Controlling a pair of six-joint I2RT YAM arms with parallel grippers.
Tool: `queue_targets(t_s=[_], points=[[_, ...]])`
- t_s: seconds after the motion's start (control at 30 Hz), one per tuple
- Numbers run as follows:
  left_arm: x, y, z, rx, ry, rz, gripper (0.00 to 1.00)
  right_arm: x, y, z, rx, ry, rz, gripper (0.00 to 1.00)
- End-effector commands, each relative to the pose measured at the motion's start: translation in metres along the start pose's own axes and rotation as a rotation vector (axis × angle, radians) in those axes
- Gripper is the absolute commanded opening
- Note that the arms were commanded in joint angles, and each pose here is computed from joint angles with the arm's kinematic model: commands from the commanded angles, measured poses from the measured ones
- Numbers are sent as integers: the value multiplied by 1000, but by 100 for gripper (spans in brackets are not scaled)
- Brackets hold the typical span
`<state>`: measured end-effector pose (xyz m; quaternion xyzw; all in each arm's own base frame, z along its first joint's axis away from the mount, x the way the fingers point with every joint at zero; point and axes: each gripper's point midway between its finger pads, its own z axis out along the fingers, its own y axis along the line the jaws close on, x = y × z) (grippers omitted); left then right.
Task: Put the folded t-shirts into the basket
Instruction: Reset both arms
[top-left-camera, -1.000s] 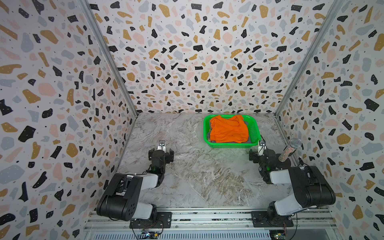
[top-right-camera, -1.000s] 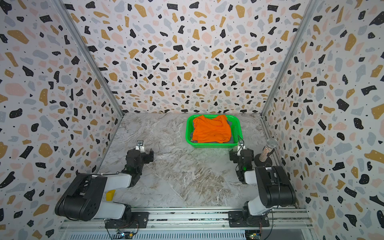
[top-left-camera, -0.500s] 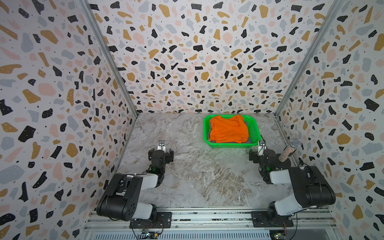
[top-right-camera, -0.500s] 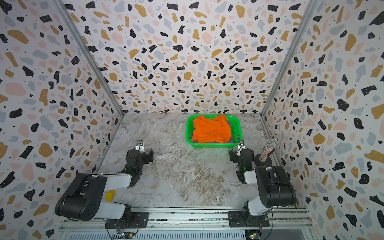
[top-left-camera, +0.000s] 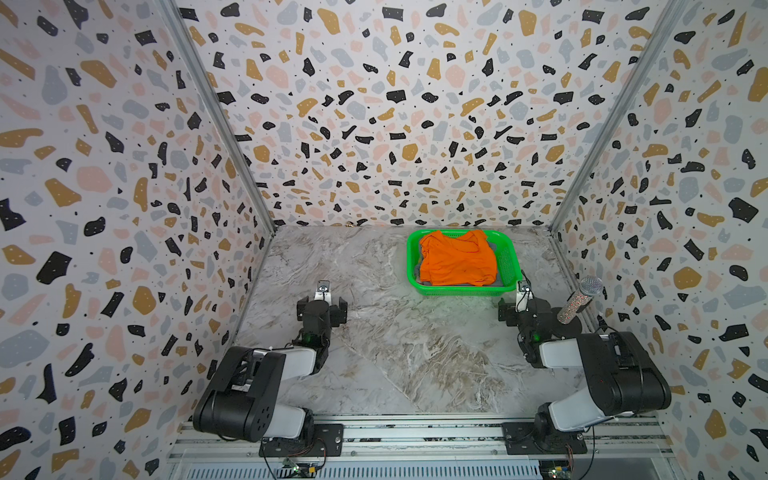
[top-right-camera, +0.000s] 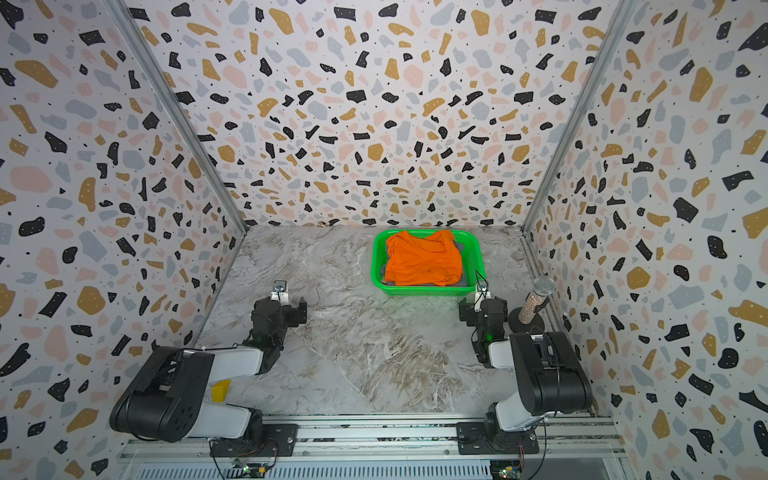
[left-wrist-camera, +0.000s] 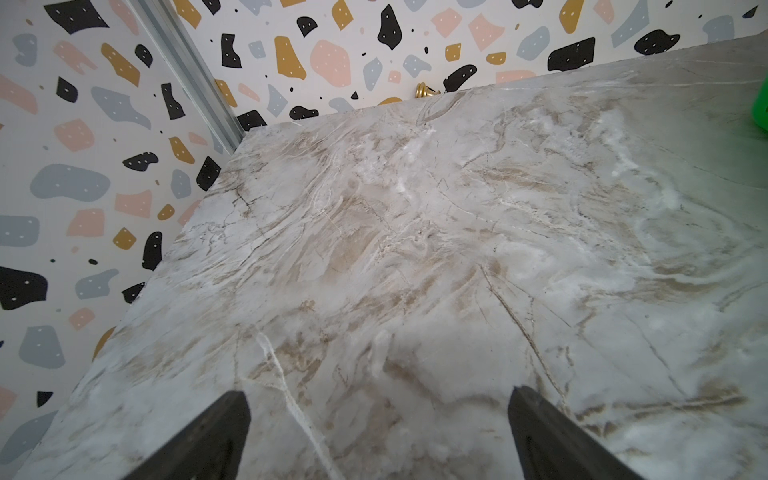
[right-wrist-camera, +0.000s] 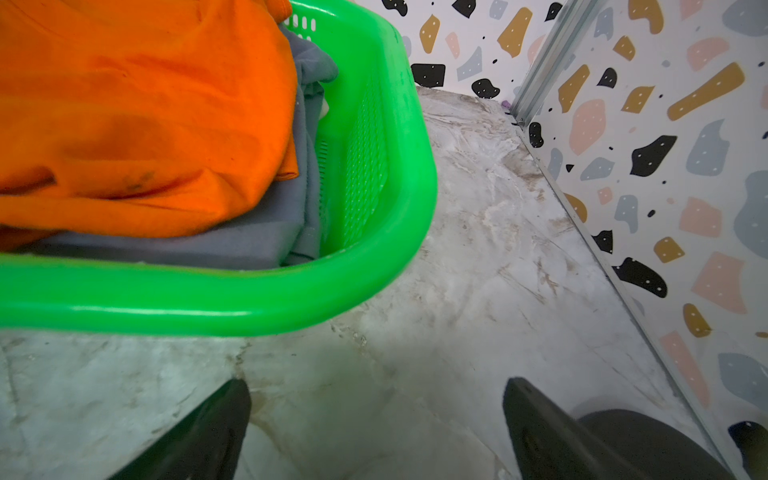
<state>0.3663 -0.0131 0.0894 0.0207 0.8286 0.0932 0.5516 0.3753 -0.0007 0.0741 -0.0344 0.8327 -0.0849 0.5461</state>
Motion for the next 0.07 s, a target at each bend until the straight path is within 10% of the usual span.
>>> queue_targets(t_s=[0.0, 0.03], points=[[-11, 3, -1, -2, -47, -24, 100, -13, -2, 2, 5, -30, 16, 100], [-11, 3, -1, -3, -46, -24, 100, -13, -2, 2, 5, -31, 17, 100]])
